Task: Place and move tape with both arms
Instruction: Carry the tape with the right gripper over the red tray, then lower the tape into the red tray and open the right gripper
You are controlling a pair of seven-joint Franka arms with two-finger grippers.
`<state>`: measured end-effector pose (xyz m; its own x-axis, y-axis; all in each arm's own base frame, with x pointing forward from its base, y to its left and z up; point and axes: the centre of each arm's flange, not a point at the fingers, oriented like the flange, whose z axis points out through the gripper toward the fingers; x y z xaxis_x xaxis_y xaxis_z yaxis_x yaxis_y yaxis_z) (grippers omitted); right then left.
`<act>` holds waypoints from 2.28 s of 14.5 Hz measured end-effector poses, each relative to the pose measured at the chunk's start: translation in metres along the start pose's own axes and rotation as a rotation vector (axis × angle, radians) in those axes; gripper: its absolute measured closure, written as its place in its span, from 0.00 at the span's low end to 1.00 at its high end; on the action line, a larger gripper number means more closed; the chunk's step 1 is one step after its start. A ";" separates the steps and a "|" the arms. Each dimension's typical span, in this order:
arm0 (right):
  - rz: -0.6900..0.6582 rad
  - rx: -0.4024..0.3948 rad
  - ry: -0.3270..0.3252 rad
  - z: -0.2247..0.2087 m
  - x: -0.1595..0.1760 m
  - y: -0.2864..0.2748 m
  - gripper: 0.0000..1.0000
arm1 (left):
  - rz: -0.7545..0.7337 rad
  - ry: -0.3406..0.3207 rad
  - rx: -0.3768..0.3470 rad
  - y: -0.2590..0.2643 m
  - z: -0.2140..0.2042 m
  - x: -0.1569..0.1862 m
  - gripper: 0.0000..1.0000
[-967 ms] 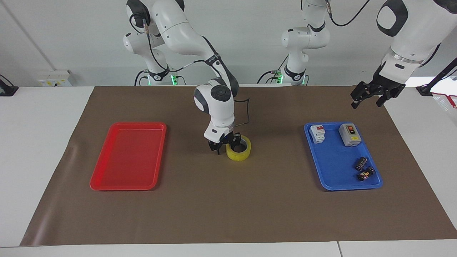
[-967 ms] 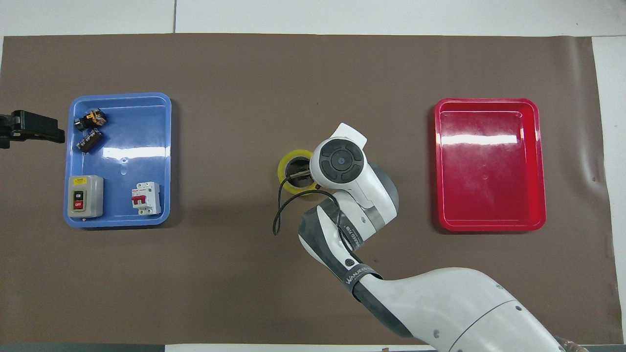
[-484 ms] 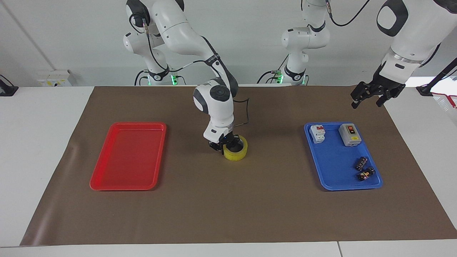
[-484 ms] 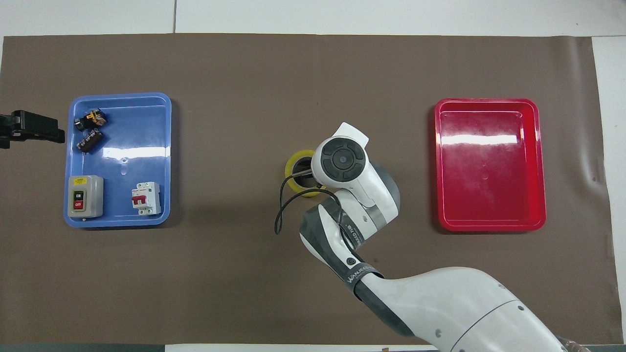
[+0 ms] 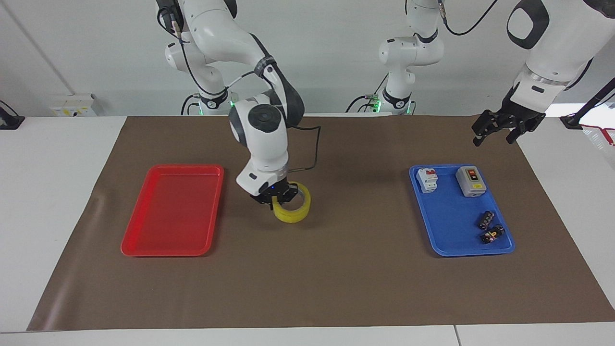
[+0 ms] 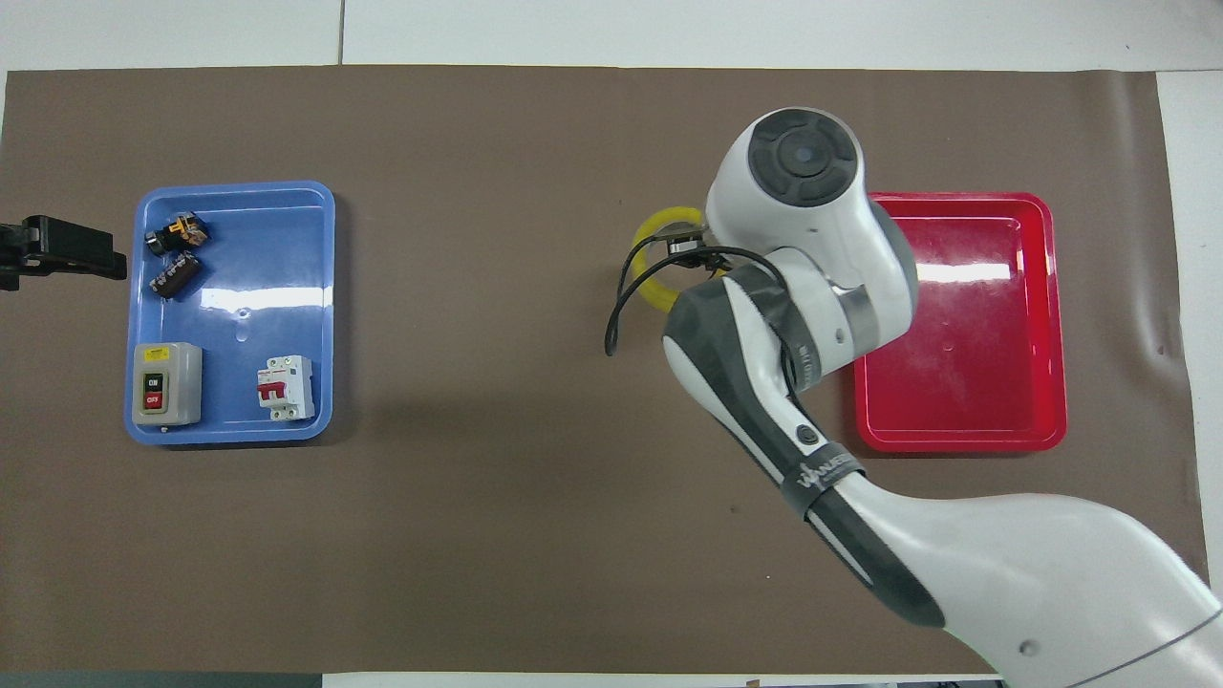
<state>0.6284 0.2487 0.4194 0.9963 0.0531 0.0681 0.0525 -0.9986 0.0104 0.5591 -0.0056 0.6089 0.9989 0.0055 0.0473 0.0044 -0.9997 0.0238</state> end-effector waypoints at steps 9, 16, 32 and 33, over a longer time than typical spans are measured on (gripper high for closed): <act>-0.153 -0.013 -0.079 0.002 -0.002 0.260 0.79 | 0.000 0.000 0.000 0.000 0.000 0.000 0.00; -0.214 -0.012 -0.041 0.075 -0.069 0.297 0.79 | 0.000 0.000 0.000 0.000 0.000 0.000 0.00; -0.211 -0.020 -0.011 0.110 -0.099 0.317 0.74 | 0.000 0.000 0.000 0.000 0.000 0.000 0.00; -0.209 -0.024 0.003 0.109 -0.097 0.317 0.63 | 0.000 0.000 0.000 0.000 0.000 0.000 0.00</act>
<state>0.5559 -0.0738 0.3071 0.9637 0.2588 0.0651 0.2560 -0.9655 0.0483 0.5591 -0.0056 0.6089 0.9989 0.0055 0.0473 0.0043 -0.9997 0.0238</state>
